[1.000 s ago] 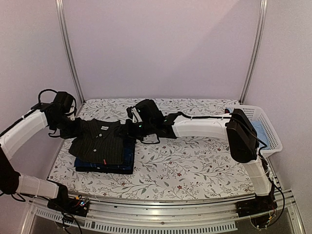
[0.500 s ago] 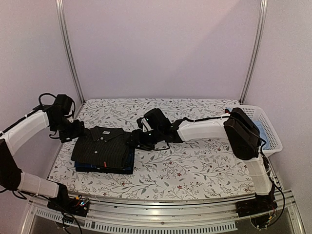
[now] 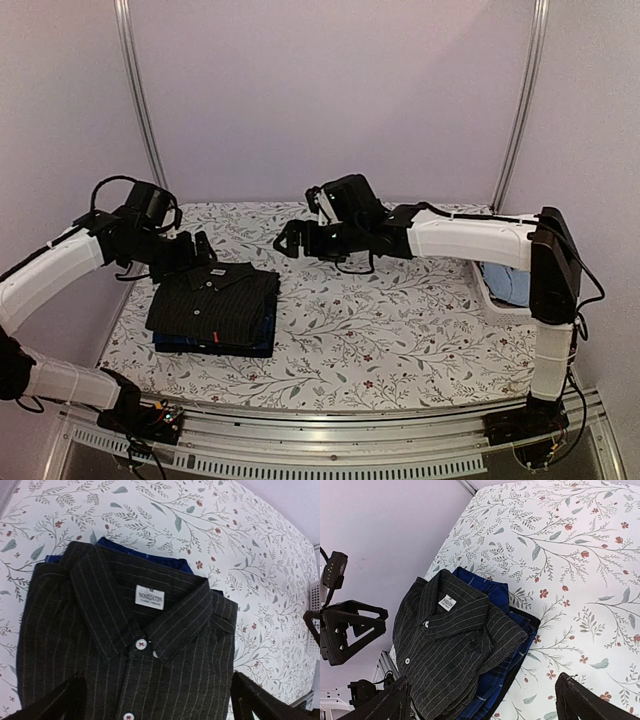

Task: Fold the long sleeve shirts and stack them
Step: Place the square-folded shirt on the square-folded shirt, then move the square-folded shirt to the corner of the board.

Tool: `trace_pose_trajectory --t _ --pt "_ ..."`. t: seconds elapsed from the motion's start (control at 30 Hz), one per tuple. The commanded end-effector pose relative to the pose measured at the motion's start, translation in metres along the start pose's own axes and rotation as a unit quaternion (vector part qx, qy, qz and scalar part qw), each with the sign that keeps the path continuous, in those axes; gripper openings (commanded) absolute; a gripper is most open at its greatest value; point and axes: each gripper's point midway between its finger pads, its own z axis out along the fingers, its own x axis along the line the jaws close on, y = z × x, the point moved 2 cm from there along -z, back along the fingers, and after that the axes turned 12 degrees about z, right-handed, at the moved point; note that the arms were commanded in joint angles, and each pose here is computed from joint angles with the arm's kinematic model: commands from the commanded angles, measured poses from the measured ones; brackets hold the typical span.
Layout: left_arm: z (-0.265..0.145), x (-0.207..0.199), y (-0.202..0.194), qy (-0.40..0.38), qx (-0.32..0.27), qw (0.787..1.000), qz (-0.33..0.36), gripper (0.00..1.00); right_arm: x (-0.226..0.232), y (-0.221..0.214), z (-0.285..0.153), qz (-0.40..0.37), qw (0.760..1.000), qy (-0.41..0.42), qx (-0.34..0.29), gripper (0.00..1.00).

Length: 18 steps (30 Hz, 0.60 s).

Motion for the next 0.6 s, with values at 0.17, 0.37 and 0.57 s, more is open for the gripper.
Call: trace_pose_trajectory --t 0.17,0.37,0.57 --pt "0.021 -0.100 -0.002 -0.099 -0.005 0.995 0.031 1.00 -0.028 0.040 -0.058 -0.025 0.992 -0.080 -0.091 0.99" --pt "0.047 -0.168 -0.018 -0.142 0.016 0.986 0.083 1.00 -0.047 0.057 -0.101 -0.005 0.974 -0.138 -0.177 0.99" --pt "0.082 -0.215 -0.035 -0.157 0.046 0.979 0.120 1.00 -0.056 0.066 -0.136 -0.005 0.958 -0.173 -0.228 0.99"
